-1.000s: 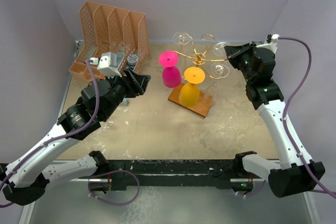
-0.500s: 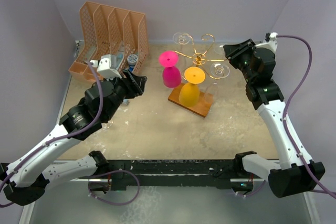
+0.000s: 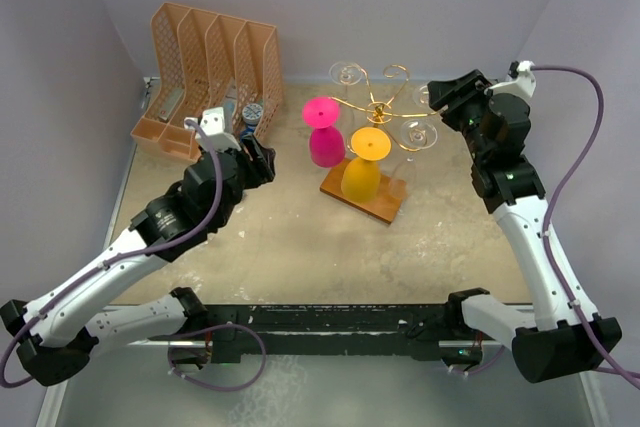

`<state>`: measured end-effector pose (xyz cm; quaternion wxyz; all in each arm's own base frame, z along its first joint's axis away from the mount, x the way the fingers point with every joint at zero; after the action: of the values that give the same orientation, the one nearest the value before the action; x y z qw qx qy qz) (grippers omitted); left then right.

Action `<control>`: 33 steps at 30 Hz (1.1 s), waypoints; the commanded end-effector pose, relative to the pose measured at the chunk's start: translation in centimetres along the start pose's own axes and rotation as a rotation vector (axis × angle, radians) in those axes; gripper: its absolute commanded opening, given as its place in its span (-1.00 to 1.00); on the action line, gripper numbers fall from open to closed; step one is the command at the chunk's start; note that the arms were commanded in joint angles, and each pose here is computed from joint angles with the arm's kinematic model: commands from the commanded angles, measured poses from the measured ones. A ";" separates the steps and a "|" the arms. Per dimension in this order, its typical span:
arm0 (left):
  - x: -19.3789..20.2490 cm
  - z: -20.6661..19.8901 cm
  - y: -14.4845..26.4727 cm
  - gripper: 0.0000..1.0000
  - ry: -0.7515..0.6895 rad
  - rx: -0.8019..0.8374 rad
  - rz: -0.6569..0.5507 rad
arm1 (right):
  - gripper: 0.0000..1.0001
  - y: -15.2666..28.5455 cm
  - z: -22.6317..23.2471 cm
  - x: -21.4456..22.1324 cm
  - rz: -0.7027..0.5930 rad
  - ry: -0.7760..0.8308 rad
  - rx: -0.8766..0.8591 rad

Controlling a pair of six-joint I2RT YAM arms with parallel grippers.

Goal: Place the wine glass upside down on the wine glass rack

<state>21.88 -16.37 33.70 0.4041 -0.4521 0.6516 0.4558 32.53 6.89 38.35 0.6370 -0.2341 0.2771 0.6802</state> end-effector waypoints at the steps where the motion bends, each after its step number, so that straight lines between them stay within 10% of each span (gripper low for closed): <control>1: 0.3 0.8 -0.7 0.10 -0.047 -0.079 -0.014 | 0.26 0.7 2.1 -2.9 -0.117 0.042 -0.063; 14: -0.3 6.1 -2.2 0.39 -0.129 -0.326 0.017 | 0.25 5.1 2.8 -6.9 -0.293 0.009 -0.045; 20: 1.1 9.9 -1.8 -0.19 -0.089 -0.472 0.046 | 0.25 9.4 4.0 -7.0 -0.265 0.089 -0.184; 33: 5.6 15.8 -0.9 -0.04 -0.058 -0.658 0.203 | 0.22 14.7 4.1 -4.3 -0.156 0.192 -0.391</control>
<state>23.15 -4.38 25.65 0.2515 -0.4757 0.4933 0.6835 18.76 5.20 46.13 0.6297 -0.4132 0.1783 0.6333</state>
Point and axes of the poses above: each gripper's point midway between its finger pads, its own y axis back along the fingers, its own z axis along the line the jaws close on, x = y × z, the point moved 5 cm from there along y, back along the fingers, and after that the axes turned 8 degrees about -y, right-handed, at the moved point
